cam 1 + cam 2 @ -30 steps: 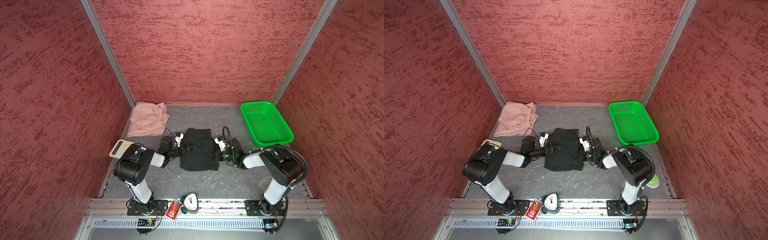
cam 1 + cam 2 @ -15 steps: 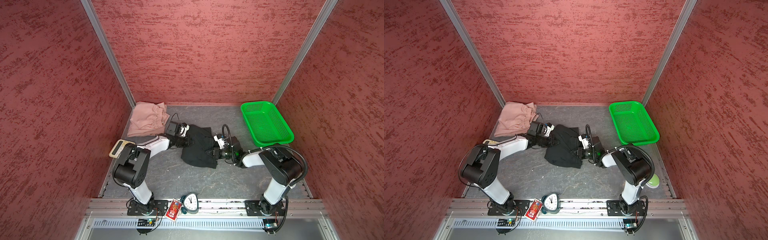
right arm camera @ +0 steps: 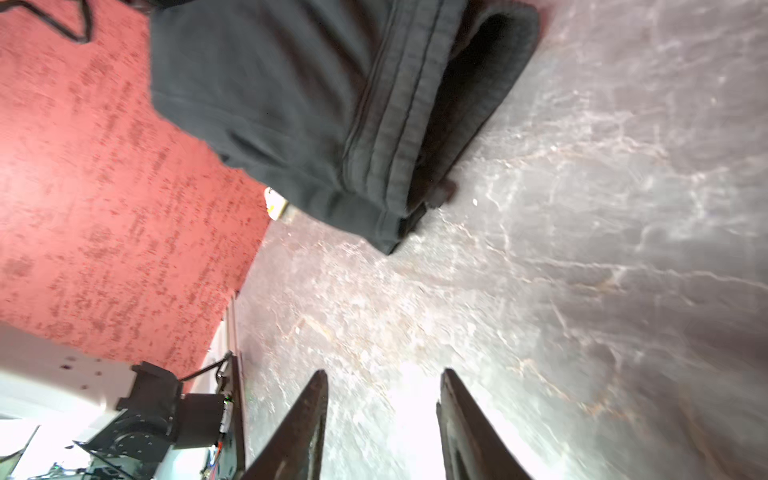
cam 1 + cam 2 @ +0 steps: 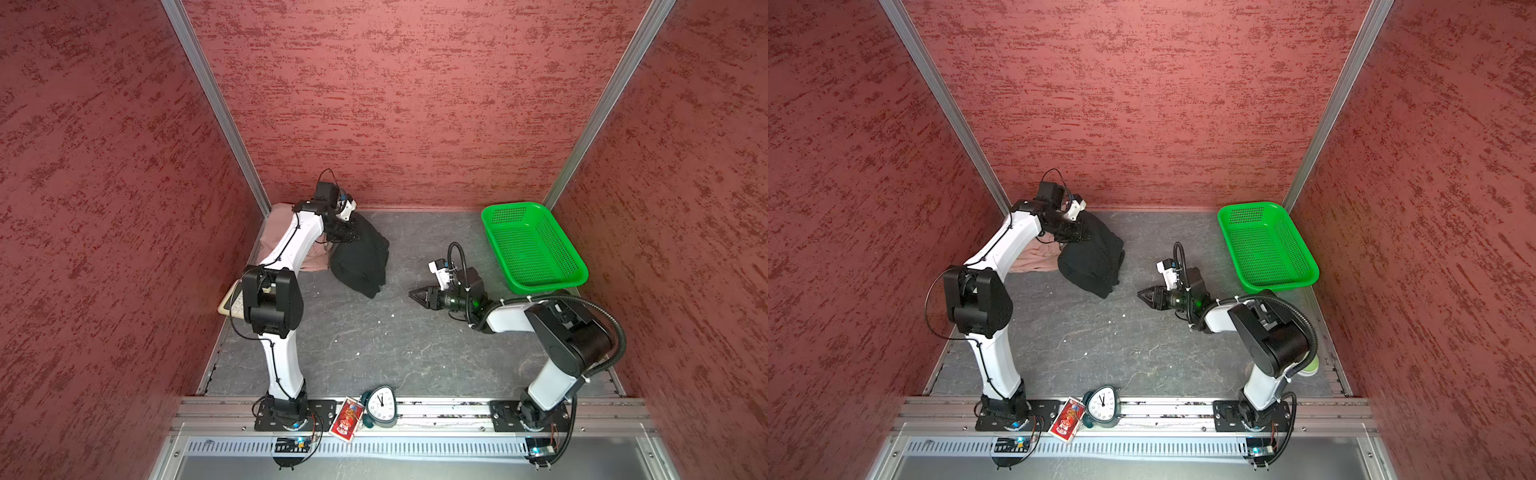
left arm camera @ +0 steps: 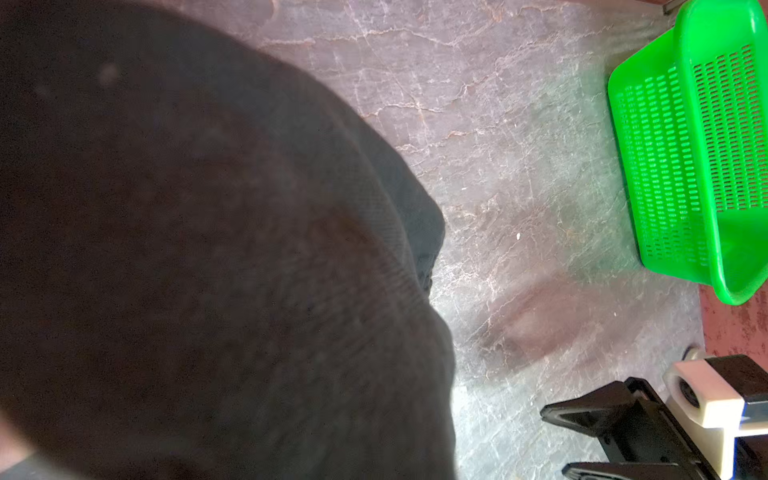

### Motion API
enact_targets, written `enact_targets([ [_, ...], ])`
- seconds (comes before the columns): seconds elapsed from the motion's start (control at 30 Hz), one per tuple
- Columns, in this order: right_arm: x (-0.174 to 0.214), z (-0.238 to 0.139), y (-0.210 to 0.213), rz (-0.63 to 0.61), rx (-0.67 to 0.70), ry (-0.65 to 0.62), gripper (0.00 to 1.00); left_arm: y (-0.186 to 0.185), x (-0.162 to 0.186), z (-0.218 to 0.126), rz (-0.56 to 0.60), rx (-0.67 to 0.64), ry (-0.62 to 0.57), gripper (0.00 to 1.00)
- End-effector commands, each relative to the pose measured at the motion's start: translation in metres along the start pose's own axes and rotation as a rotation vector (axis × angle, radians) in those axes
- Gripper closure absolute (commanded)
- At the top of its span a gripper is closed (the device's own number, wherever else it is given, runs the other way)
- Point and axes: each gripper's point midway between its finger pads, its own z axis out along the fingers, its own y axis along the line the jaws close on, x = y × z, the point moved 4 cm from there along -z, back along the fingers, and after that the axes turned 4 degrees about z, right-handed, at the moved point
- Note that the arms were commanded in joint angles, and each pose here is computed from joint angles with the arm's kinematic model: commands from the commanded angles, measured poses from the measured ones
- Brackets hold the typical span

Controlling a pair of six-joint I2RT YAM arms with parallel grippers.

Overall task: Fold and stack the shorts
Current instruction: 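Carry the folded sweatpants with the left gripper onto the pink shorts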

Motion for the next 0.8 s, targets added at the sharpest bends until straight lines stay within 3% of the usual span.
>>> enact_targets([
  [0.0,-0.005,-0.005,0.009,-0.016,-0.051,-0.041,0.54,-0.012,-0.014,-0.018,0.073,0.102,-0.004,1.0],
  [0.2,-0.008,-0.01,0.012,-0.025,-0.038,-0.062,0.55,-0.007,-0.046,-0.043,0.158,0.131,-0.058,1.0],
  [0.33,-0.011,-0.012,0.02,-0.024,-0.042,-0.081,0.55,0.032,-0.065,-0.069,0.098,0.105,-0.135,1.0],
  [0.57,-0.01,-0.013,0.02,-0.001,-0.001,-0.11,0.55,0.072,-0.079,-0.107,0.024,0.191,-0.272,1.0],
  [0.77,-0.012,-0.01,0.029,0.023,0.011,-0.133,0.53,0.133,-0.081,-0.102,-0.078,0.19,-0.32,1.0],
])
